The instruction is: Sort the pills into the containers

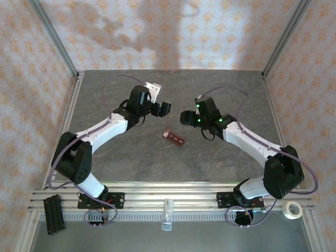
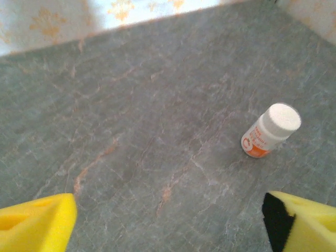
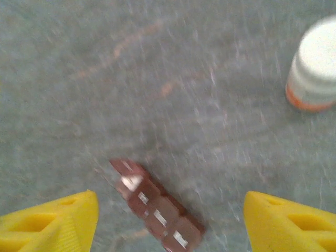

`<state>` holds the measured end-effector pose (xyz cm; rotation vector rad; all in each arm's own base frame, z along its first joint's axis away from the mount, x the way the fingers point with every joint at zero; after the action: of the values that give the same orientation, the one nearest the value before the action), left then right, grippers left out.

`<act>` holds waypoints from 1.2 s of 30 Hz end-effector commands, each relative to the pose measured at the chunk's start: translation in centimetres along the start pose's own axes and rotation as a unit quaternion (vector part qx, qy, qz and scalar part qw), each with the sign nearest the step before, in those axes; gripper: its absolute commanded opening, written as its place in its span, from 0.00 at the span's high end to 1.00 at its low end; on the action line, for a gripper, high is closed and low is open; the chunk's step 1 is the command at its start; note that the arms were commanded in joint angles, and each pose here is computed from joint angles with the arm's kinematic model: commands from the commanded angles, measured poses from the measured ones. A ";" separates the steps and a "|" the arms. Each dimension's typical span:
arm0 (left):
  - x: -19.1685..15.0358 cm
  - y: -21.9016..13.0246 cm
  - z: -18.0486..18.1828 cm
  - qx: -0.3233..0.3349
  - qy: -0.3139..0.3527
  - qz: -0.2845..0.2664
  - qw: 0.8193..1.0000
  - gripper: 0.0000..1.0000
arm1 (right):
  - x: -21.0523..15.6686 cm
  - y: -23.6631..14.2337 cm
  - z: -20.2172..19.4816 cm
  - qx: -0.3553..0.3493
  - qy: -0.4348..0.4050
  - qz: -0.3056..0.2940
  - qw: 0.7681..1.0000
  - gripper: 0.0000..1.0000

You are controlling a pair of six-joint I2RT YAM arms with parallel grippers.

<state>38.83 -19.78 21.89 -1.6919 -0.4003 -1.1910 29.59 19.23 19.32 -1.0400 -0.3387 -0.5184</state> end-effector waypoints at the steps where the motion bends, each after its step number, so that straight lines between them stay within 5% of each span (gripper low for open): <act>1: -1.3 0.9 0.2 -0.003 0.003 0.073 0.997 0.22 | -2.0 1.4 -1.1 -0.029 0.000 0.033 0.999 0.27; 3: -1.7 1.6 0.2 -0.009 -0.001 0.094 0.996 0.42 | -2.7 2.2 -1.3 -0.040 -0.006 0.047 0.998 0.28; 7: -2.5 2.7 -0.1 -0.024 -0.009 0.128 0.991 0.98 | -3.8 3.7 -1.4 -0.061 -0.026 0.070 0.995 0.28; 36: -5.4 6.2 -2.1 -0.089 -0.052 0.219 0.970 1.00 | -7.6 8.1 -2.6 -0.102 -0.038 0.134 0.985 0.30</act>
<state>40.00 -22.20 14.61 -1.8510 -0.0162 -0.8658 28.05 22.32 9.49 -1.2537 -0.2244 -0.2661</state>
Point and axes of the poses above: each hand's point on the last joint's axis, 136 mm out from that joint toward the fingers, its own y axis out along the fingers, its own z axis along the line the jaws close on, x = y × z, the point moved 6 cm from there along -y, back along the fingers, and after that the axes turned 7 degrees about y, right-handed, at the moved point
